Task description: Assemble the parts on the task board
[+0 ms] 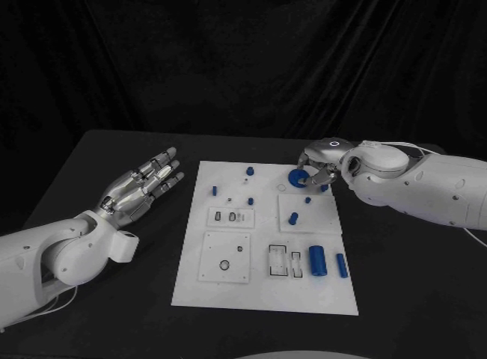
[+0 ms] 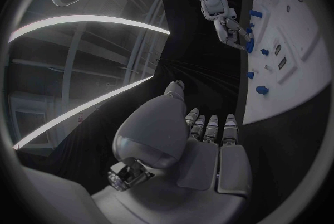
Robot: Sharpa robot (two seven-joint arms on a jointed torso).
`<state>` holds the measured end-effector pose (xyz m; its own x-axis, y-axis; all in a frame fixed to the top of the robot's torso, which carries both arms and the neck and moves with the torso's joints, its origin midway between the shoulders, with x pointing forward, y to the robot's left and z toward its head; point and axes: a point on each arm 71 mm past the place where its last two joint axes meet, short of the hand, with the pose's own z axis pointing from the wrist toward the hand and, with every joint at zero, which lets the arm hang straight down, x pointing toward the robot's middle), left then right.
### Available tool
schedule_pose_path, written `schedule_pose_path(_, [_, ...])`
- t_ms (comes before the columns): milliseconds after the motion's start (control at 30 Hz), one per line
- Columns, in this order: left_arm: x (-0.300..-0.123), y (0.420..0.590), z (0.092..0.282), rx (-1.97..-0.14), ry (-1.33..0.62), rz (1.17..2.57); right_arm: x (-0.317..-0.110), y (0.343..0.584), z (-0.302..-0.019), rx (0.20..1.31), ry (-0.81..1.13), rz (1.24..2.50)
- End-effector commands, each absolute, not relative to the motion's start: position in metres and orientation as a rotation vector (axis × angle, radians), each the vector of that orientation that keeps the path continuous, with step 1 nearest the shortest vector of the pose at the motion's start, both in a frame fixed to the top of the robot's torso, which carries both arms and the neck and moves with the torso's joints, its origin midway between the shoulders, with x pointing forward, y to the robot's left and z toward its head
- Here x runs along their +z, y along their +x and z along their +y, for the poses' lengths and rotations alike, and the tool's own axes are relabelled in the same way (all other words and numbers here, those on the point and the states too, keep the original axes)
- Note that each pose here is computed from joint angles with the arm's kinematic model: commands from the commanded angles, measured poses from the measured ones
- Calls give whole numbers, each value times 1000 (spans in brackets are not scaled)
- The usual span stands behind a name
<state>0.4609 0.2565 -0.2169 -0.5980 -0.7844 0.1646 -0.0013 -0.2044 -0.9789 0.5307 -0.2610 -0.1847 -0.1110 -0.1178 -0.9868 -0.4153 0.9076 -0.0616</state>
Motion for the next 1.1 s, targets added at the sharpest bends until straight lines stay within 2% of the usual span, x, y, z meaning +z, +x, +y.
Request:
schedule_pose_path(33, [-216,460,255,-1879,-928,1509,-195,527,-263,255,-422,1706])
schedule_pose_path(267, [-216,459,257,-1878,-930,1511,-191,522,-255,299,-427,1660])
schedule_pose_path(467, [-216,458,258,-1874,-933,1512,-178,518,-241,347,-444,1614])
schedule_pose_path(733, [-217,458,257,-1874,-934,1517,-161,514,-206,434,-490,1580])
schedule_pose_path(1100, [-217,460,253,-1882,-931,1526,-161,519,-159,506,-581,1606])
